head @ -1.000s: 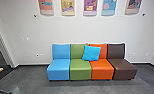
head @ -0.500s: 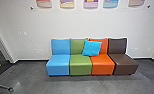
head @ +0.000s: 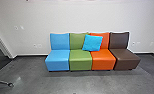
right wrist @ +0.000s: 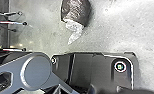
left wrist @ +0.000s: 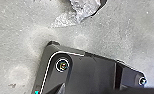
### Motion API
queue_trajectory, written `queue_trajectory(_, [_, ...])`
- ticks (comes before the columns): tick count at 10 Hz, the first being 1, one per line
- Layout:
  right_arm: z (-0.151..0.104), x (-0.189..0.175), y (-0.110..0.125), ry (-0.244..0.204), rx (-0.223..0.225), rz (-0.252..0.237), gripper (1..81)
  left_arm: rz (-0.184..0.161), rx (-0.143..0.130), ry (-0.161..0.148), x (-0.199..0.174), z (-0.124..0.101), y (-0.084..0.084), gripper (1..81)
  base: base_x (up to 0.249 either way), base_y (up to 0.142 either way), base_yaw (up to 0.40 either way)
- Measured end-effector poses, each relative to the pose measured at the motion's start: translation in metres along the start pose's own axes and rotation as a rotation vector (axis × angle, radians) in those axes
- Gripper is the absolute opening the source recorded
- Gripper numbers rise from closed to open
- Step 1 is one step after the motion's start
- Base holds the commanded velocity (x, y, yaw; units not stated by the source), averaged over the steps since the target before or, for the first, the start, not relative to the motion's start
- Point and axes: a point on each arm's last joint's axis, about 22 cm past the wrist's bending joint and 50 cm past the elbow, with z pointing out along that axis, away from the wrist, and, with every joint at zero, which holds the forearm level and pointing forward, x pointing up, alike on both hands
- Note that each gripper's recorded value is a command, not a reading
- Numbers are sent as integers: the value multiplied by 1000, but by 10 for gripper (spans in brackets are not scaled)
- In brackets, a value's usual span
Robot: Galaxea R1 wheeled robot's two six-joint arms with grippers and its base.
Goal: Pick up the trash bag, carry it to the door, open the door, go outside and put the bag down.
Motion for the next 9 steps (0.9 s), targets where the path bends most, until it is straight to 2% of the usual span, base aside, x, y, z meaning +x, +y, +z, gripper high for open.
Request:
queue_trajectory(2, [10,10,4,-15,5,-22,811,3,-15,22,22,9,6,811,0,0,0])
queue_trajectory(3, [15,16,7,-6,6,-32,811,5,-21,40,35,11,7,811,0,0,0])
queue_trajectory(5, [23,31,12,15,8,-56,811,-1,-19,66,53,15,-1,811,0,0,0])
queue_trajectory(7, [29,47,15,43,16,-82,811,1,-29,90,73,24,0,811,0,0,0])
queue_trajectory(8, [34,47,17,35,19,-86,811,1,-35,97,83,27,3,811,0,0,0])
queue_trajectory(9, [40,46,22,23,19,-80,811,-2,-35,89,89,33,2,811,0,0,0])
